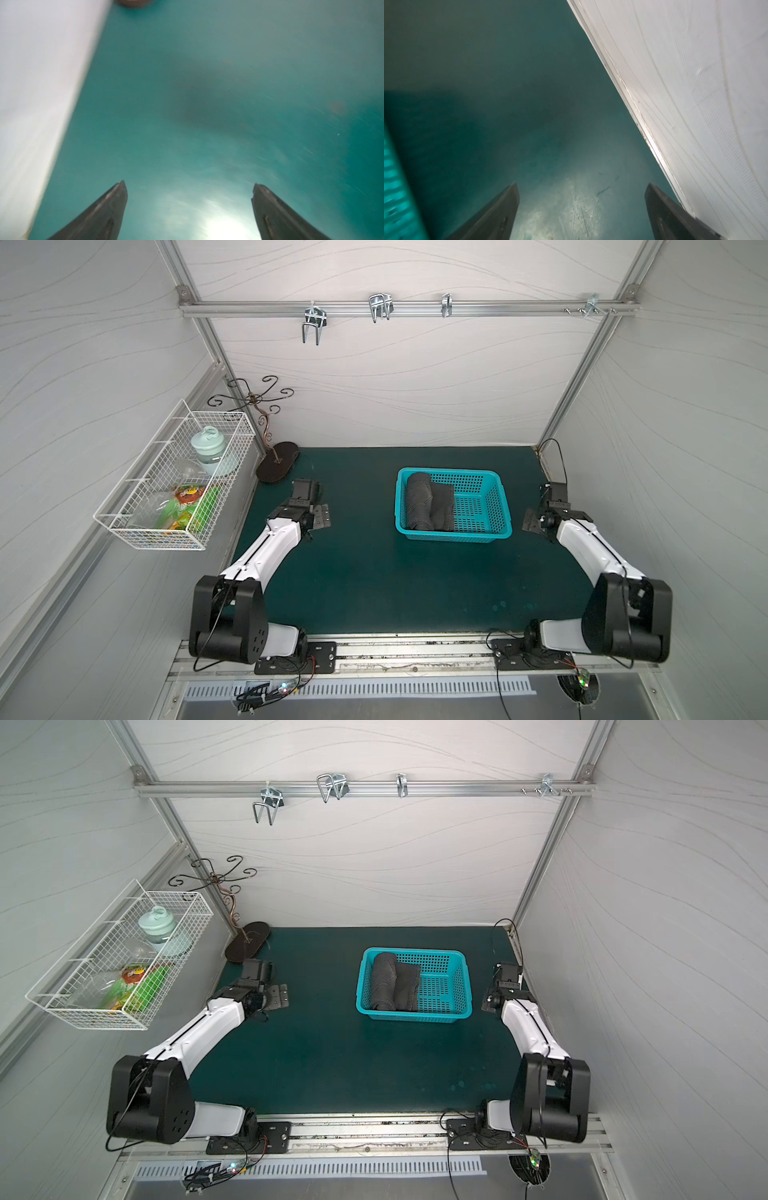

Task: Roll up the long pants
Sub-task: Move the bin to the center of the board.

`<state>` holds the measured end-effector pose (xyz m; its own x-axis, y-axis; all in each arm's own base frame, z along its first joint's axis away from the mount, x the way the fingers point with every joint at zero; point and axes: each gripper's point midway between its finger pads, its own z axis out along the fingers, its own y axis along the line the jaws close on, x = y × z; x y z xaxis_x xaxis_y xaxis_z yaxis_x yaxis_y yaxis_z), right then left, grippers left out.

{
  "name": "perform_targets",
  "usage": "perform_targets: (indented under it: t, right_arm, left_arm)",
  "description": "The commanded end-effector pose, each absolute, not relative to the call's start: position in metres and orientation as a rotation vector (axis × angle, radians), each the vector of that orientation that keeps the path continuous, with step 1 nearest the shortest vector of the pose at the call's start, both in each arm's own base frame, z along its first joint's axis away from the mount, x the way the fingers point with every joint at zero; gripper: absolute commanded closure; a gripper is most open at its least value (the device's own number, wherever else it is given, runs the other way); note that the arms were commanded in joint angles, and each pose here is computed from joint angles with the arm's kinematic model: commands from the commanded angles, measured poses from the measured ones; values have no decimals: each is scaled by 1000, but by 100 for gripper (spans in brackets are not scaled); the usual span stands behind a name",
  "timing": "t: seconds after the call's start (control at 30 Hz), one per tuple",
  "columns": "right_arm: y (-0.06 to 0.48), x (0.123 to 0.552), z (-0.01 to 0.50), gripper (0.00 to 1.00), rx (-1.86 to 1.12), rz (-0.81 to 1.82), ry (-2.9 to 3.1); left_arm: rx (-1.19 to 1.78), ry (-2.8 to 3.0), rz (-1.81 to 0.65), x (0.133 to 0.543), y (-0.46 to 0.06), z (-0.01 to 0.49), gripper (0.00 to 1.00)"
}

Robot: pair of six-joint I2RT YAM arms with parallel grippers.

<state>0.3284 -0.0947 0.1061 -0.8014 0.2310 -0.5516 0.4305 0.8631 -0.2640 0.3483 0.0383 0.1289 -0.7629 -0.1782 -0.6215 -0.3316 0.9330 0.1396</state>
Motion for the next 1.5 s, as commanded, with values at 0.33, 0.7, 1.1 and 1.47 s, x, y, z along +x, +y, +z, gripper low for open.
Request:
perform_targets:
  t: [0.33, 0.7, 1.1, 1.47]
  right_arm:
    - [-38, 386, 72, 1, 303, -75, 2353]
    - [10, 415, 88, 1, 80, 93, 2142]
    - [48, 418, 82, 1, -139, 48, 2109]
    - [63, 414, 84, 1, -224, 175, 2087]
  left_arm:
    - [-407, 2250, 237, 377, 59, 109, 1]
    - [-342, 2169, 199, 380, 57, 88, 1]
    - [-202, 1967, 36, 404, 32, 97, 1]
    - [-134, 1955, -7, 402, 22, 90, 1]
